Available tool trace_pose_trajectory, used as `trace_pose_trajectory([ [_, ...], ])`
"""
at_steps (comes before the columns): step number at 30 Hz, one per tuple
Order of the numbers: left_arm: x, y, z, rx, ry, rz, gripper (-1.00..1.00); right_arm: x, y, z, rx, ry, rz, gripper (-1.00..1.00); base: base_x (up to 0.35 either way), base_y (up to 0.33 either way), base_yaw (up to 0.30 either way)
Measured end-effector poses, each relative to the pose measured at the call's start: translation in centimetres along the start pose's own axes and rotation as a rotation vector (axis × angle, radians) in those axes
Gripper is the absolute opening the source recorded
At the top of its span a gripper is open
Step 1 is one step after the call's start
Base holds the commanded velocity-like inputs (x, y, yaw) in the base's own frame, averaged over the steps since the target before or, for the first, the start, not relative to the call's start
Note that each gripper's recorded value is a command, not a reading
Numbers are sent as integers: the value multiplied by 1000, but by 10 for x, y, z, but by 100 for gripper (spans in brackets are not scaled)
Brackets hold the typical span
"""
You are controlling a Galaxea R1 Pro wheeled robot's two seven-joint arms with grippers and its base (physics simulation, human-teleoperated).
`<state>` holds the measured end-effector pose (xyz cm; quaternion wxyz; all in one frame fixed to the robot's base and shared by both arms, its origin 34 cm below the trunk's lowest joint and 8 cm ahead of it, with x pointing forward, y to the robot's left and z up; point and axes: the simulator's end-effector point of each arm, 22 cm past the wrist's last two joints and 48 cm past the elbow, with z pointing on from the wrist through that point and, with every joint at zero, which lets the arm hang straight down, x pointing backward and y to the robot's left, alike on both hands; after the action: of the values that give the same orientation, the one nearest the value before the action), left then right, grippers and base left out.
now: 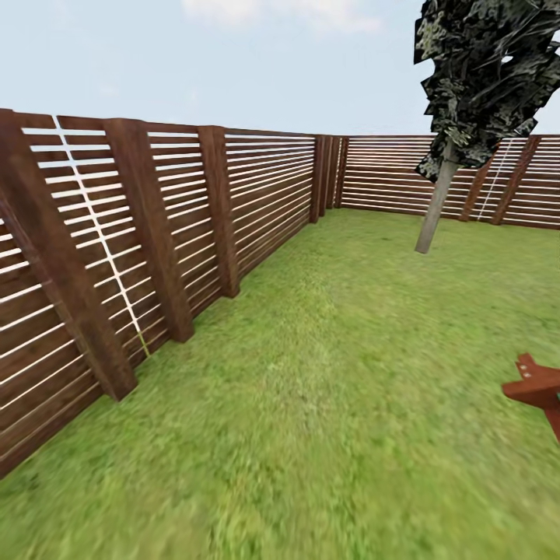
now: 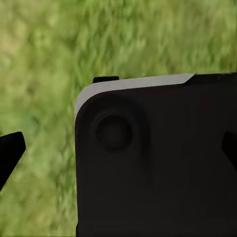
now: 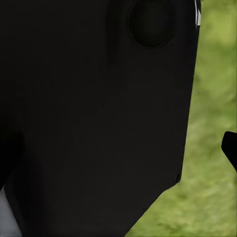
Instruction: Take the three Easter eggs out of the wicker basket on the lawn in the garden, then place them on the lawn next to a single tree (choose any tree) so that all three eggs are next to the same tree and none are left in the basket.
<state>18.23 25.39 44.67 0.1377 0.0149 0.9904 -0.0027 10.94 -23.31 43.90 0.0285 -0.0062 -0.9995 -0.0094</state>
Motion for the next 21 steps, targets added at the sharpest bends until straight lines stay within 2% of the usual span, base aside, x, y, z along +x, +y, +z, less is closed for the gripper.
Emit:
trace_pose_trajectory([
  [7, 0, 0, 0, 0, -1, 0, 100, 0, 1, 0, -2, 0, -2, 100, 329, 112, -187],
  [21, -2, 0, 0, -1, -5, -2, 100, -1, 0, 0, -2, -4, -4, 100, 304, 167, -264],
])
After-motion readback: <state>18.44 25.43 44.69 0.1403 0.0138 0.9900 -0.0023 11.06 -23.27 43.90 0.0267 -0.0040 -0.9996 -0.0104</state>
